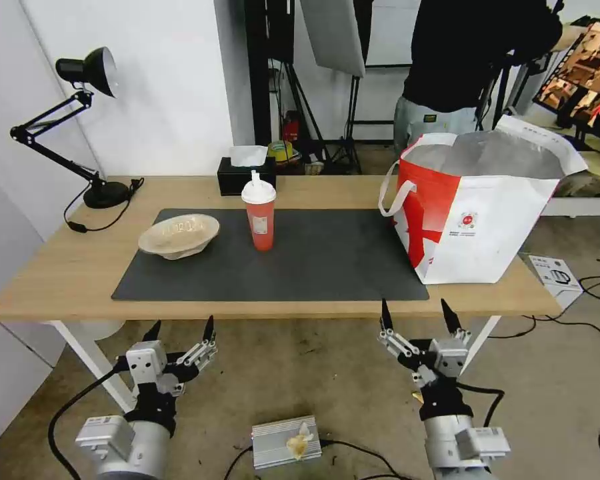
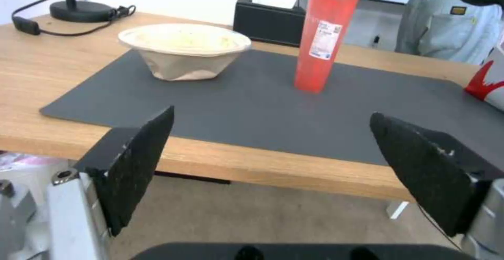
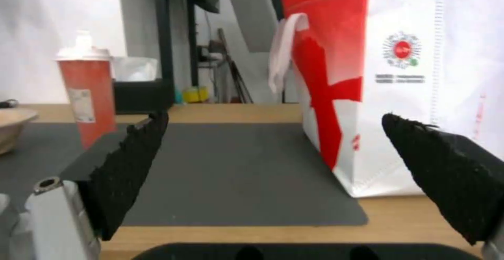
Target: Pick up the trash from the table and place it into the takeout bag.
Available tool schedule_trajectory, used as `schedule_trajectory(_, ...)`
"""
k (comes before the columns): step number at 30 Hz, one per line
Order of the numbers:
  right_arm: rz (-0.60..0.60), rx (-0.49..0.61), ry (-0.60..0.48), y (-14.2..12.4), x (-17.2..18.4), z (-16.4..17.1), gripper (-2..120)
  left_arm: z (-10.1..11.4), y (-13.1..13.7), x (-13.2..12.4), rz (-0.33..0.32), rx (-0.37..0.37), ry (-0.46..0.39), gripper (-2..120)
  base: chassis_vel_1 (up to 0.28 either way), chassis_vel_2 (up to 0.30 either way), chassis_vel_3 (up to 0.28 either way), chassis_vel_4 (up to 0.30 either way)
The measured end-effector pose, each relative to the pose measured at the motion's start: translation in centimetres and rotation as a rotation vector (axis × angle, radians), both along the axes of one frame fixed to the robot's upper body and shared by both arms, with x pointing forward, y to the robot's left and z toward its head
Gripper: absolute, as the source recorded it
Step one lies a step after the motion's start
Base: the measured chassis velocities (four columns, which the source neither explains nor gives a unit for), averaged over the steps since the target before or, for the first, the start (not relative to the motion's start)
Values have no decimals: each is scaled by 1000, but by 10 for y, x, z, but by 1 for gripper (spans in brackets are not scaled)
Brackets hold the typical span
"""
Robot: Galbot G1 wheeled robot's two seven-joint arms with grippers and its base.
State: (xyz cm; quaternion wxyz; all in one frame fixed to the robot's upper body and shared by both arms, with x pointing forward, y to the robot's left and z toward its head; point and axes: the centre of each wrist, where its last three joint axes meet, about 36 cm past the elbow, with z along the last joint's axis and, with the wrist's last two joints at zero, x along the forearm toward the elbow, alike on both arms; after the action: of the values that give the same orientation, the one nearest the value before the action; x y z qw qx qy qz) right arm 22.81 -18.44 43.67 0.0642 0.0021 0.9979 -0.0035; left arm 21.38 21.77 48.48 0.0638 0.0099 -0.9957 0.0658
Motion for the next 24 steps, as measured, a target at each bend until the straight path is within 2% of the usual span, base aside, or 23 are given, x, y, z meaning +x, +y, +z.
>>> schedule_trajectory(11, -15, -21, 47, 2, -16, 0, 100, 1, 0, -1, 2, -1, -1, 100, 0, 0, 0, 0)
schedule_trajectory(24, -8, -49, 40, 1, -16, -4, 100, 3, 2, -1, 4, -1, -5, 100, 0, 0, 0, 0)
